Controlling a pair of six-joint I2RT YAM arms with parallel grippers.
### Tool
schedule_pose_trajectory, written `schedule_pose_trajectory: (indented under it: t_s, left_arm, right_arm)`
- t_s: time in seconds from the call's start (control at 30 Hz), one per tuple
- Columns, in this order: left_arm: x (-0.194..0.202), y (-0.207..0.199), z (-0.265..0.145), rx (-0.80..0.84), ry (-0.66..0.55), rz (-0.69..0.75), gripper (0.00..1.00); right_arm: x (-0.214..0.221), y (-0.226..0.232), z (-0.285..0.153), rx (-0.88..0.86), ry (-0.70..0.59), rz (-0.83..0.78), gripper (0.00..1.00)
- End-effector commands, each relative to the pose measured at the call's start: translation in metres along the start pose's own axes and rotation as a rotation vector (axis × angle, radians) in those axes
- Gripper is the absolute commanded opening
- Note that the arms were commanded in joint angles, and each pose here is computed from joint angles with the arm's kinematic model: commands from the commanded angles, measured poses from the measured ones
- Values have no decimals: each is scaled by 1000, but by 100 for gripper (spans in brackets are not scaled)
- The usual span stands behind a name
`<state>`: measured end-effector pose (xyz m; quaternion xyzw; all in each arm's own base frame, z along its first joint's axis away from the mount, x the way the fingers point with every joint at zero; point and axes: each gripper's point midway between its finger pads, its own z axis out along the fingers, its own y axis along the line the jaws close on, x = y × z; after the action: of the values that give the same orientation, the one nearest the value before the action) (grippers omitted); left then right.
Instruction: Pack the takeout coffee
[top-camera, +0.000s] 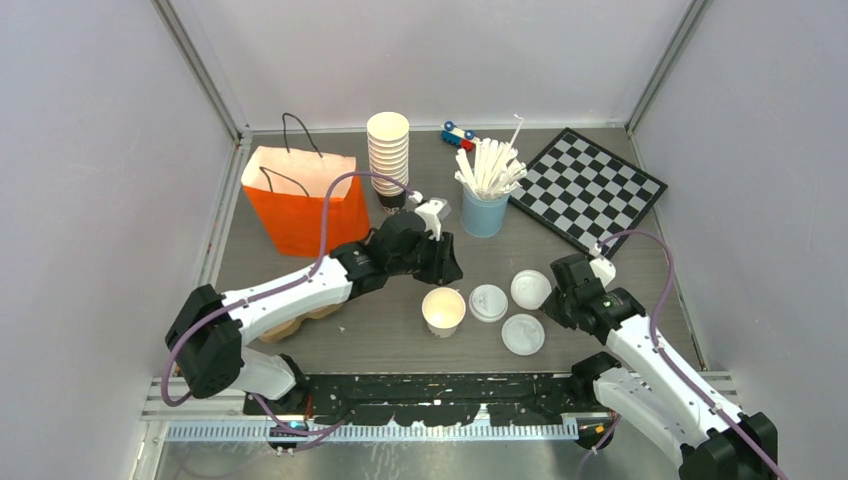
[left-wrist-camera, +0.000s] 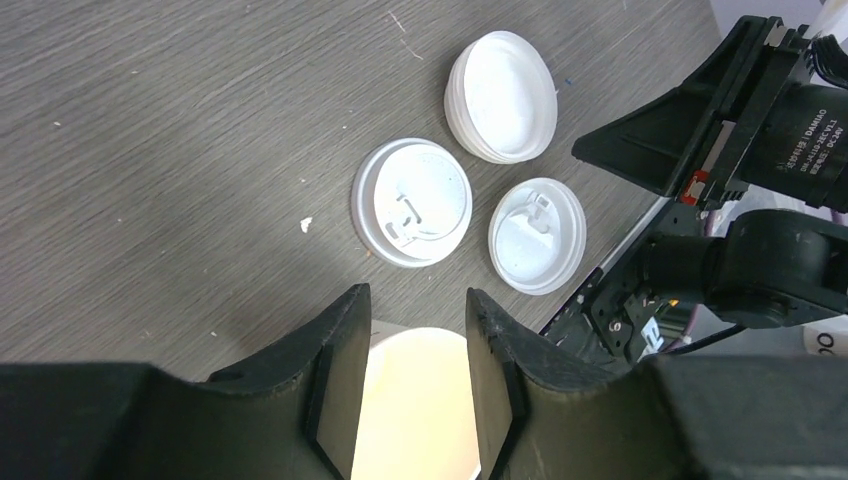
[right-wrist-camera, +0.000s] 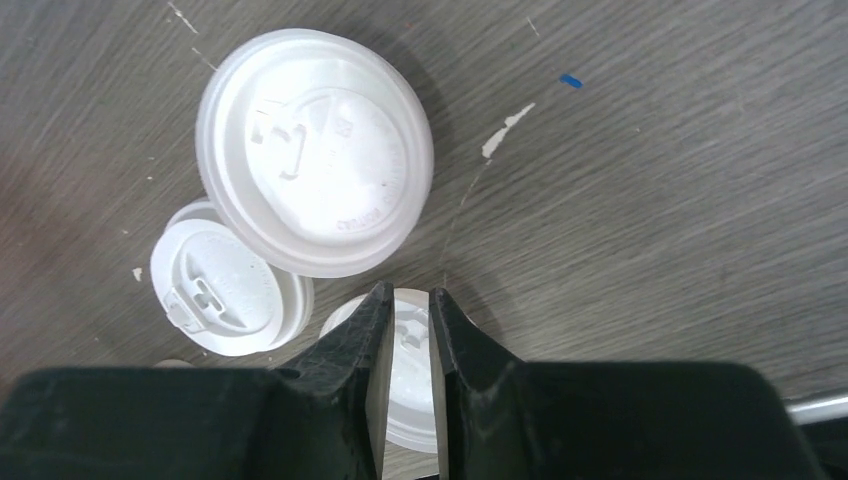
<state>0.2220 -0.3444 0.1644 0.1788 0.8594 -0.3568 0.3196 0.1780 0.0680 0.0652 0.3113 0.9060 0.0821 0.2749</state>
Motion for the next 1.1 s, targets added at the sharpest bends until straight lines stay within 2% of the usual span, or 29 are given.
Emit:
schedule_pose_trajectory:
  t_s: [0.0,0.27,0.6,0.8,0.97,1.07]
  left_arm:
    - [-10,-4,-11,0,0,62,42]
    - [-7,-3,-16,3,0,72,45]
    - [-3,-2,-24,10,-10,75,46]
    - [-3,-2,-31,10,-21,78,47]
    - [-3,-2,-35,11,-26,75,47]
    - [-2,-1,-35,1,-21,73,47]
  right_arm:
    - [2,-10,4,46,-10,33,26]
    - [21,-15,11,44,46,-24,36]
    - [31,-12,16,55,65,-72,35]
    - [32,-12,18,96,51,-133,28]
    - [27,-2,11,75,19,-167,5]
    - [26,14,2,-12,11,-153,0]
